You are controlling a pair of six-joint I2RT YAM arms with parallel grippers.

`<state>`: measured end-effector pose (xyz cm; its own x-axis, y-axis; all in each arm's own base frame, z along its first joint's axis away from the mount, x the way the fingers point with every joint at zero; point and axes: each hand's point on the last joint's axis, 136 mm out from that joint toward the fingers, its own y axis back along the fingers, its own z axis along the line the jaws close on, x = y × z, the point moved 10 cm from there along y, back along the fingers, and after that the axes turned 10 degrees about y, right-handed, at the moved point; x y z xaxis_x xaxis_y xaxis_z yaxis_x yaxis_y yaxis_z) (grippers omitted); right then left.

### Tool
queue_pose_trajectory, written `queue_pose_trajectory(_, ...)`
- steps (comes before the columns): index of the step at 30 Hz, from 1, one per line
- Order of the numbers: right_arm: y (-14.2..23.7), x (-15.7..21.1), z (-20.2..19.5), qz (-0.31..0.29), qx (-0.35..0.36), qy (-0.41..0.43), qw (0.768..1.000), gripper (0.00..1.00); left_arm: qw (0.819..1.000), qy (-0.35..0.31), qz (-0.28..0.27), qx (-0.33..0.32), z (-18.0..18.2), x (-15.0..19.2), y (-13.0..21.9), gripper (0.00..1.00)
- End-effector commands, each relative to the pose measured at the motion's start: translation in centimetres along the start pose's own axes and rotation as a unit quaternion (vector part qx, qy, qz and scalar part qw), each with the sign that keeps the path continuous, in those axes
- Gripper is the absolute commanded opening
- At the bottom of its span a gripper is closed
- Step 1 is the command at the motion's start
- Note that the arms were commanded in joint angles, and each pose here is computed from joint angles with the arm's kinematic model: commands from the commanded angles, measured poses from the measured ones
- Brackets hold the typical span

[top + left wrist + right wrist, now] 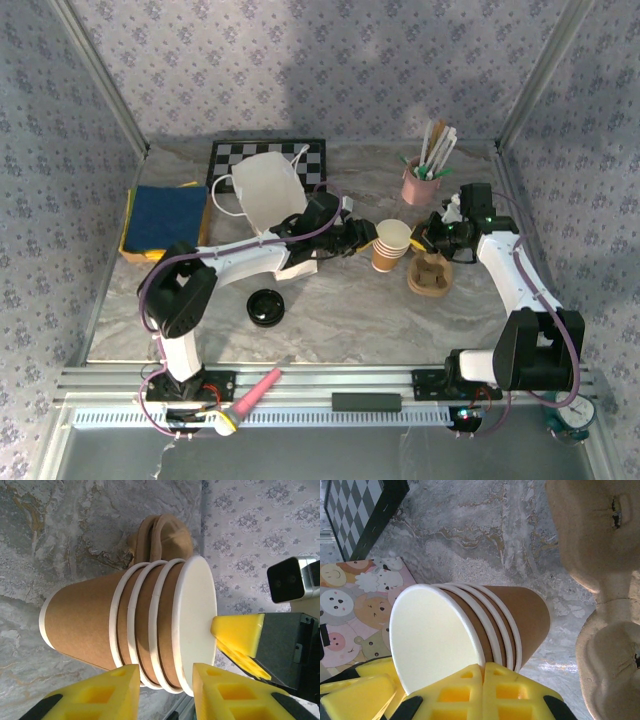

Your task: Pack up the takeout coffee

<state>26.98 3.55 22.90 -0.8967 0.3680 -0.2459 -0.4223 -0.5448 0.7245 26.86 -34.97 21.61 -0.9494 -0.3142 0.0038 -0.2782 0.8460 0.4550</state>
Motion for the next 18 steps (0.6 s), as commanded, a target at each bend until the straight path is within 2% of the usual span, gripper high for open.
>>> queue_pose_trajectory(1,0.4,0.3,0.1,-0.003,-0.012,-0.003,1.000,0.00,0.999,-0.021,-0.006,0.040,-2.6,0.4,1.4,0.33)
queue_pose_trajectory(18,0.4,0.4,0.3,-0.002,-0.013,0.001,1.000,0.00,0.998,0.000,0.016,0.053,-2.3,0.4,-0.1,0.31)
